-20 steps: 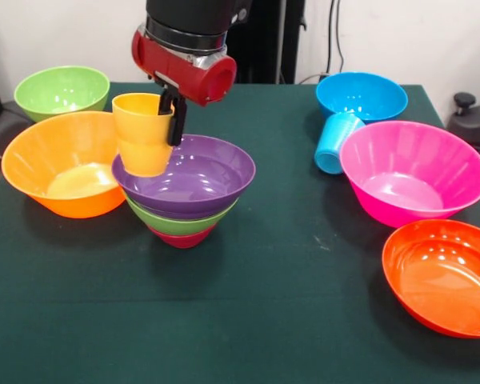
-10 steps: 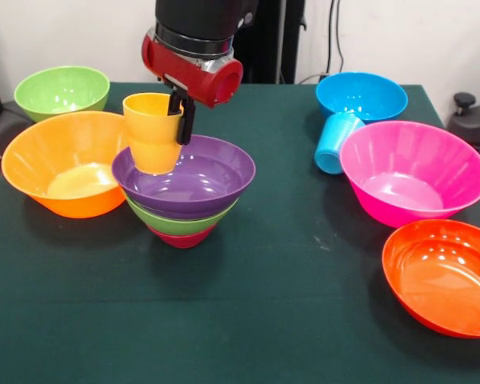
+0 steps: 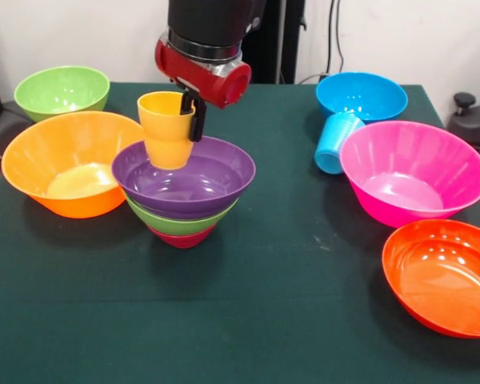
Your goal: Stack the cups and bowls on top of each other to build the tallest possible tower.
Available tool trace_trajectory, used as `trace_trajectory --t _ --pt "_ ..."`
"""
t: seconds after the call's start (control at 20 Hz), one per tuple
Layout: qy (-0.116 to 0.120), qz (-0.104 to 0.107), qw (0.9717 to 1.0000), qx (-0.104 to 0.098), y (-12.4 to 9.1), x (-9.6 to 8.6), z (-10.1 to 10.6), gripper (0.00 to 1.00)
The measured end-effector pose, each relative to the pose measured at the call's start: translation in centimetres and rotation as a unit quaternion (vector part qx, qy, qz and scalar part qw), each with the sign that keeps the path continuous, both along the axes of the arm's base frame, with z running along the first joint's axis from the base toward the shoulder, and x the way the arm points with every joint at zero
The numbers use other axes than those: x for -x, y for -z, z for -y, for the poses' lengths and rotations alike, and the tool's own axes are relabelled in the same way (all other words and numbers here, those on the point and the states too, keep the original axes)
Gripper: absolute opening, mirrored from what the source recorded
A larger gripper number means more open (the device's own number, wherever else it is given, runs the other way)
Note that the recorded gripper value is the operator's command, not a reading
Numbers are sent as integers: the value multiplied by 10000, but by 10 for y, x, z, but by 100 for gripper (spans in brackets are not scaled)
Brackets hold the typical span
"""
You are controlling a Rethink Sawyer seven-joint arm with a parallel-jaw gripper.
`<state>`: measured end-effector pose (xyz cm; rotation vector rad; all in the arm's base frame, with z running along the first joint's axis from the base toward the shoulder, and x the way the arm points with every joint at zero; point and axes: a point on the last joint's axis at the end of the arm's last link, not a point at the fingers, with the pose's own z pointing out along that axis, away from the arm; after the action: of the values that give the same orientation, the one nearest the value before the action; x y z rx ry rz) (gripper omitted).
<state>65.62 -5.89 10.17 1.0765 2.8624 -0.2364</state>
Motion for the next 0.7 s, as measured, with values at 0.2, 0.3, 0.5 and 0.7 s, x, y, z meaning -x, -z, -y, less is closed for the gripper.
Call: trace_trajectory --t 0.2,0.3,0.5,0.7 --pt "-29 39 10000 -20 7 7 -4 0" --pt "-38 61 10000 -29 9 9 -5 0" --pt "-83 172 9998 -78 14 10 -11 0" --pt "-125 277 9994 -153 17 8 -17 0"
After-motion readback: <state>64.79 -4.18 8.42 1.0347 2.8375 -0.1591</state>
